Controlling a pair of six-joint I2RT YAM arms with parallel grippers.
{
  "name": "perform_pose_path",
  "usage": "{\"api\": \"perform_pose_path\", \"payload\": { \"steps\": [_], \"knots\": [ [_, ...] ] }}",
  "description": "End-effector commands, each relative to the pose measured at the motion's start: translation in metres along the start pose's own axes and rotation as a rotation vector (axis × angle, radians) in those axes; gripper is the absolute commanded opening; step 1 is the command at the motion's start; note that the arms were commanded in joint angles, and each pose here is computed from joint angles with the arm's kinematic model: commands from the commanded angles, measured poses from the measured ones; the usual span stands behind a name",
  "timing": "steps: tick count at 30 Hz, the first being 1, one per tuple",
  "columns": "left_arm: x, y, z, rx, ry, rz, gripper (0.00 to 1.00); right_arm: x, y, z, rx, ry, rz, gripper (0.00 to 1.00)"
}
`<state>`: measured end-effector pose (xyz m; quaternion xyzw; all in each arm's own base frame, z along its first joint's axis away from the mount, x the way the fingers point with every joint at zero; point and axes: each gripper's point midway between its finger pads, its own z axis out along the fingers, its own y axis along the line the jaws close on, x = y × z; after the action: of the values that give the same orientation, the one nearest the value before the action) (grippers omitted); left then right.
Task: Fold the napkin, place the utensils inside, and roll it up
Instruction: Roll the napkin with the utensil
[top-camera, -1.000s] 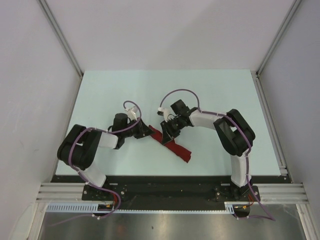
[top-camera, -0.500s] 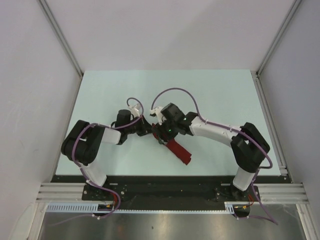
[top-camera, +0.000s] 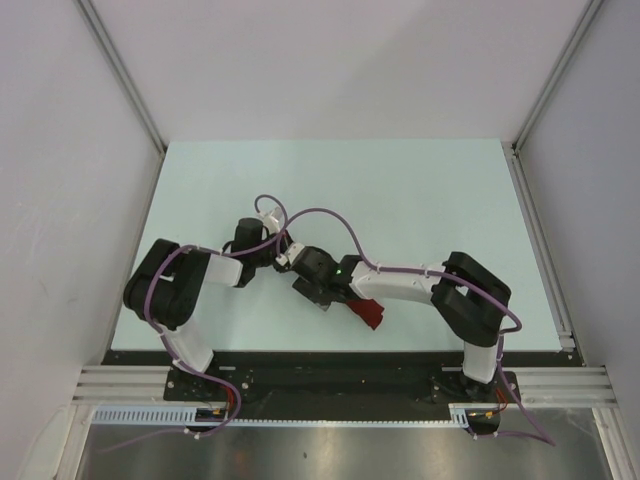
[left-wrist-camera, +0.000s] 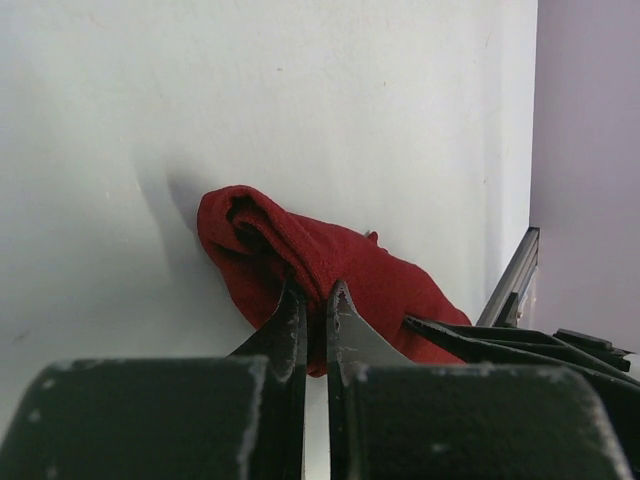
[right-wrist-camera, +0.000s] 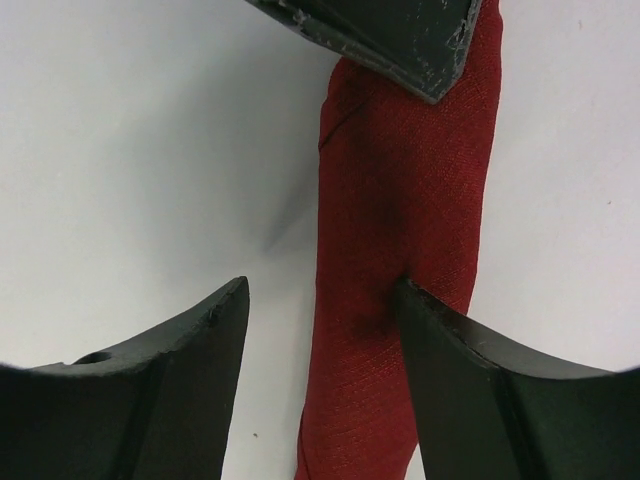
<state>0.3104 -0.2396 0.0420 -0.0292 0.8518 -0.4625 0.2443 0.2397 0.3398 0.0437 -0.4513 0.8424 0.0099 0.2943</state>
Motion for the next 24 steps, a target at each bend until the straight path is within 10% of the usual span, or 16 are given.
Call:
{"api": "perform_pose_path", "payload": {
  "steps": [1,7,14,24],
  "knots": [
    [-0.002,-0.008,0.004,0.026,0.013,0.043,0.0,0.013,-0.013,0.009,0.068,0.041,-0.028,0.64],
    [-0.004,-0.014,0.004,0.05,0.019,0.054,0.01,0.023,-0.027,0.021,0.07,0.054,0.015,0.64],
    [-0.019,-0.027,0.001,0.074,-0.029,0.07,0.44,0.031,-0.025,0.03,-0.07,0.061,0.089,0.63],
    [-0.047,-0.032,-0.013,0.051,-0.124,0.06,0.47,0.032,-0.033,0.036,-0.207,0.051,0.197,0.58]
  ]
}}
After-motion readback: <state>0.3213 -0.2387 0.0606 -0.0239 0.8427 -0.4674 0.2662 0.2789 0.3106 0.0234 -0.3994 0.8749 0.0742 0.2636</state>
